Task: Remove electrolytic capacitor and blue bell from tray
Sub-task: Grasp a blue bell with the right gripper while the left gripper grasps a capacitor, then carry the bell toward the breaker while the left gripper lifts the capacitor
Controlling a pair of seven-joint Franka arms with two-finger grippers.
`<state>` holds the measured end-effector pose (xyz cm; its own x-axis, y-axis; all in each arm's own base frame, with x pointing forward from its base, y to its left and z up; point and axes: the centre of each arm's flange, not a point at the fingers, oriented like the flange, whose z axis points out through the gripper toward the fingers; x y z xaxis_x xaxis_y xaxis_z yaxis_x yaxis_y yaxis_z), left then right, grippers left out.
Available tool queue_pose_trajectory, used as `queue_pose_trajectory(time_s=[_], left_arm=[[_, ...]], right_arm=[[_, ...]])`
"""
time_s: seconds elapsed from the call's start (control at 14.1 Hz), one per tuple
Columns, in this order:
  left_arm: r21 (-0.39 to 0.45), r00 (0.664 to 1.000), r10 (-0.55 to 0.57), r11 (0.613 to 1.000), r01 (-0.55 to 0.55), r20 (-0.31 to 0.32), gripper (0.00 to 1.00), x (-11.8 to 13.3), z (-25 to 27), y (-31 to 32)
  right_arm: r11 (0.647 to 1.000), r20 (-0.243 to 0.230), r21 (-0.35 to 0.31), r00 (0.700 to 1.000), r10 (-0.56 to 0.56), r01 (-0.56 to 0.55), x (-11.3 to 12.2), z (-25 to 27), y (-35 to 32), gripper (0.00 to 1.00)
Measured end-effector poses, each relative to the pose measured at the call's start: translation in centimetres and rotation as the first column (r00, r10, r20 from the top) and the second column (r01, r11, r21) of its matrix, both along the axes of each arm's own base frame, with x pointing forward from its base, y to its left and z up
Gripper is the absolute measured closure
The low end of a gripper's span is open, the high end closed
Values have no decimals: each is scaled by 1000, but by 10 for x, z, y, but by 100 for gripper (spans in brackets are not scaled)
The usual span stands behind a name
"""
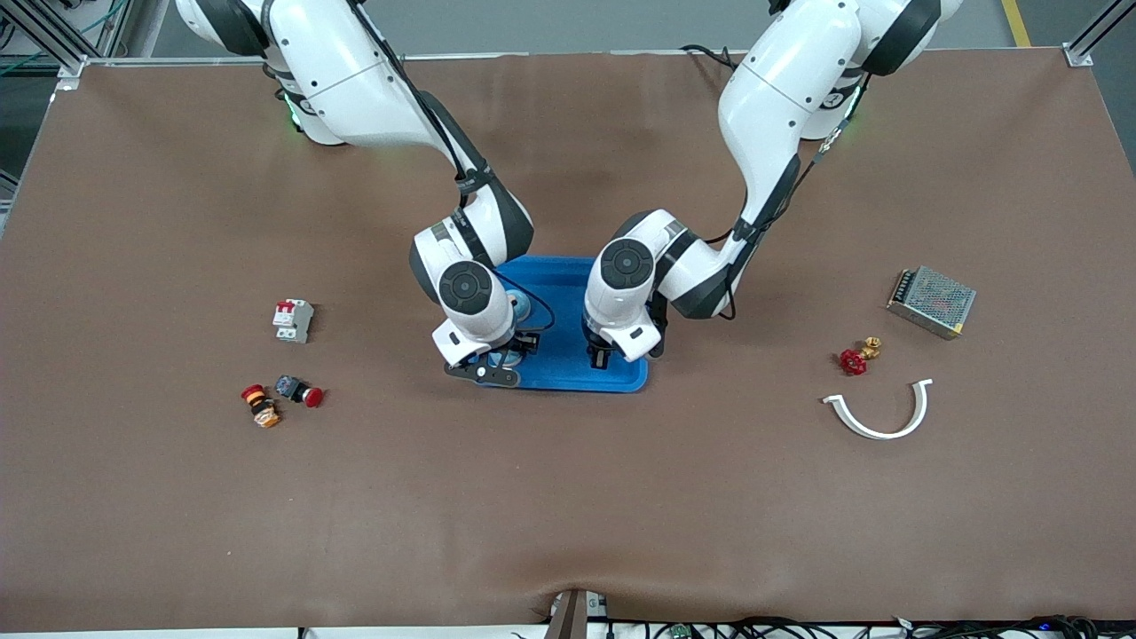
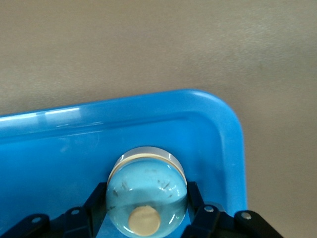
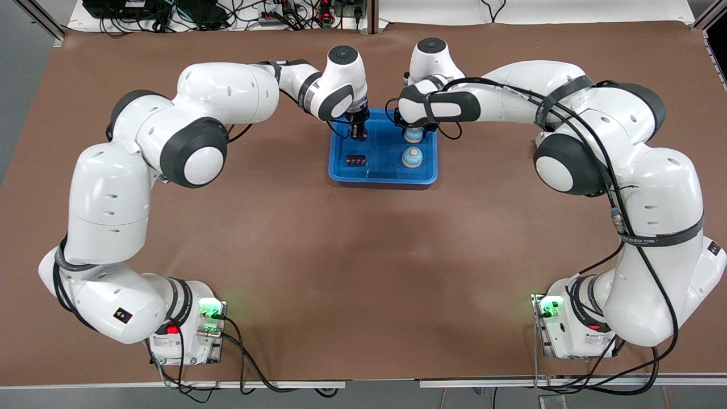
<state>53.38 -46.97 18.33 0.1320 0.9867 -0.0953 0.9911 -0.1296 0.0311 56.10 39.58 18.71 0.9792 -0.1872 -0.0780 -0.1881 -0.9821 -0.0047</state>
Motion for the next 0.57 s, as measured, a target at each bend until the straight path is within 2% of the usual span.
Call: queue_pose_trajectory(time_s=[0.28, 0.43, 0.57], left_arm=[[3, 999, -22, 1000, 22, 39, 66, 8, 13, -4], [26, 998, -42, 999, 41, 53, 66, 12, 20, -5], [52, 996, -70, 996, 67, 57, 66, 16, 27, -6]], right_arm=[[1000, -12, -12, 1000, 20, -21, 10, 27, -4, 31], [997, -25, -17, 997, 79, -79, 19, 49, -18, 31], [986, -62, -9, 984, 166, -167, 34, 84, -53, 31]])
